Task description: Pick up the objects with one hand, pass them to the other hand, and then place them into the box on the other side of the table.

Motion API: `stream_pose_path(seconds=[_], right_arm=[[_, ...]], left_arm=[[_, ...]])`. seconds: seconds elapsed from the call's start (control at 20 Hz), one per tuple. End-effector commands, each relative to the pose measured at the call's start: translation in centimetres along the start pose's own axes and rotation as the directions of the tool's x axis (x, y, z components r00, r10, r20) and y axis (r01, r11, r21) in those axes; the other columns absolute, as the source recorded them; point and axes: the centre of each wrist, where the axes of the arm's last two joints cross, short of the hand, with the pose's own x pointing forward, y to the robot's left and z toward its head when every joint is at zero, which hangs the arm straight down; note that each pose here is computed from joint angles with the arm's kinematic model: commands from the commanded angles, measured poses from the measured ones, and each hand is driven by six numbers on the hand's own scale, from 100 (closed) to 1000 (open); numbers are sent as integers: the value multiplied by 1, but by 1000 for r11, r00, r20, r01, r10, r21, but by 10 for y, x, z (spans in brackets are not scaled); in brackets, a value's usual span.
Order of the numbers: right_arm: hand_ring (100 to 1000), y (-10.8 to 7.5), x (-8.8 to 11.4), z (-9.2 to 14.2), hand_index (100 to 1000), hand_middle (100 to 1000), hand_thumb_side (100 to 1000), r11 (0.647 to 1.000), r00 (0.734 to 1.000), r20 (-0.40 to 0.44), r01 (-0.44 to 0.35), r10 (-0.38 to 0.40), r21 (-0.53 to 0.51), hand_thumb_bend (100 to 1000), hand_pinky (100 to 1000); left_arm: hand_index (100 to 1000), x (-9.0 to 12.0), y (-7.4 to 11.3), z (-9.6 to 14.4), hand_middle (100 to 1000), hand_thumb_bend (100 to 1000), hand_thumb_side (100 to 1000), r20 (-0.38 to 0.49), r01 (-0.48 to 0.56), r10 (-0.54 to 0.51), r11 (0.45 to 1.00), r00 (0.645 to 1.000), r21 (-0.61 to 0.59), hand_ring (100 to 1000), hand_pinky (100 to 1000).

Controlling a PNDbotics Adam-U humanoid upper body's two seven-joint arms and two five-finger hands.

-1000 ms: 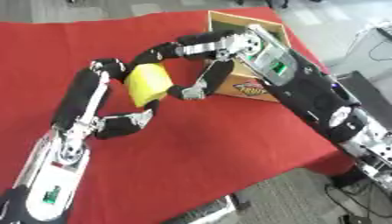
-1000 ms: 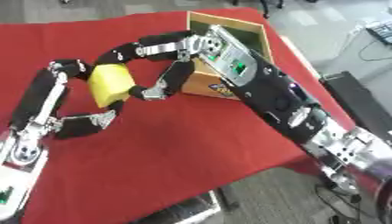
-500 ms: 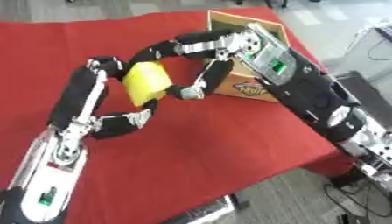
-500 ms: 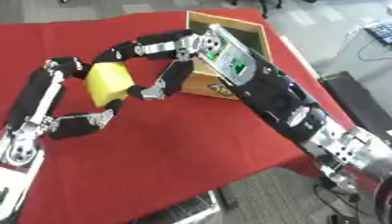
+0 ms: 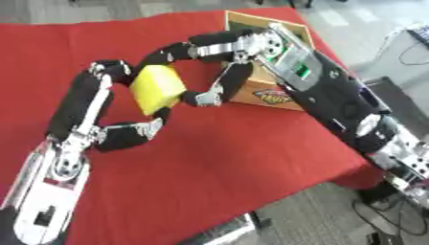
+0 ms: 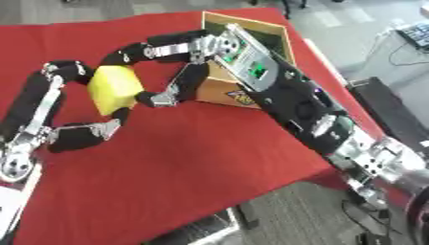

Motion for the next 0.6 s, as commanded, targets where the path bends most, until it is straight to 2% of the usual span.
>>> stream_pose_path(seconds=[0.05,0.4,0.6], right_arm=[[1000,-1,-1,0,1000,984,418,999,1000,-10,-12,12,35,100,1000],[1000,-1,1,-1,1000,980,441,999,1000,7,-12,12,47,100,1000],[1000,-1,2,-1,1000,981,400,998,1000,13,-24,24,57,100,1000]], left_arm=[[517,42,8,-20,462,100,196,160,-34,28,999,987,34,545,678],[525,42,5,-20,459,100,218,169,-62,58,998,984,22,540,677],[532,44,6,-20,455,100,245,183,-88,80,996,980,33,536,675]])
